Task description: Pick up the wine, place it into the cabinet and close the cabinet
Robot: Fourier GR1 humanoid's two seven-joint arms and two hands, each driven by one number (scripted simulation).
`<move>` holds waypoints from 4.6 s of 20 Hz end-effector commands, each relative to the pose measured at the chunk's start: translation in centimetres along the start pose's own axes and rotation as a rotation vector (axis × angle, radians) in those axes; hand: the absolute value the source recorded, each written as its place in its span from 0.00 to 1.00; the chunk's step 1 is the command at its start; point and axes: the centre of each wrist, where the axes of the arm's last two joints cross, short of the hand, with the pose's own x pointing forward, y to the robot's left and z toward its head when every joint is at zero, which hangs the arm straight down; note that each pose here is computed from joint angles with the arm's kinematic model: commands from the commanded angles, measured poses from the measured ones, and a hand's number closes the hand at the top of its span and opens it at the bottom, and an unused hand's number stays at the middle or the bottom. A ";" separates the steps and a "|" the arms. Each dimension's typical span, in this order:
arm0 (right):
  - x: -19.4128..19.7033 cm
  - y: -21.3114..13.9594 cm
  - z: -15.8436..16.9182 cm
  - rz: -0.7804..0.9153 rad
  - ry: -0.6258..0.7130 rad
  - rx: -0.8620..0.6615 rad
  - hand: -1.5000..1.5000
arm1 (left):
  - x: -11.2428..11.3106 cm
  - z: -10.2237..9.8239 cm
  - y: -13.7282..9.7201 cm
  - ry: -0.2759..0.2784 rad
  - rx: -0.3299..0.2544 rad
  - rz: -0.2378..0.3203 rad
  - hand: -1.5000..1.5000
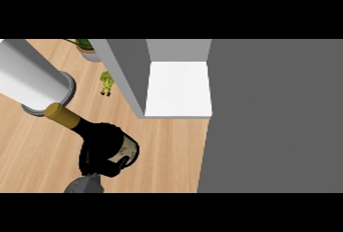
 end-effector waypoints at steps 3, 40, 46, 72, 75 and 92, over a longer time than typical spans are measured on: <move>-0.1 0.7 0.2 -0.033 -0.027 0.019 0.00 | 0.3 -0.5 -6.5 0.022 -0.057 0.035 1.00; -0.4 -0.8 0.2 -0.026 -0.024 0.026 0.00 | -2.9 -6.5 -15.0 0.037 0.075 0.009 1.00; -1.3 -2.4 -0.4 -0.053 -0.011 0.027 0.00 | -2.6 -8.9 -14.5 0.056 0.101 0.005 1.00; -3.0 -1.2 -0.7 -0.045 -0.048 0.062 0.00 | 2.3 -18.2 -17.8 0.092 0.172 -0.082 1.00; -2.9 -1.2 -1.2 -0.042 -0.041 0.083 0.00 | 2.2 -17.9 -18.2 0.102 0.186 -0.098 1.00; -3.4 -1.5 -2.3 -0.068 -0.054 0.090 0.00 | -0.6 -14.4 -17.3 0.102 0.153 -0.077 1.00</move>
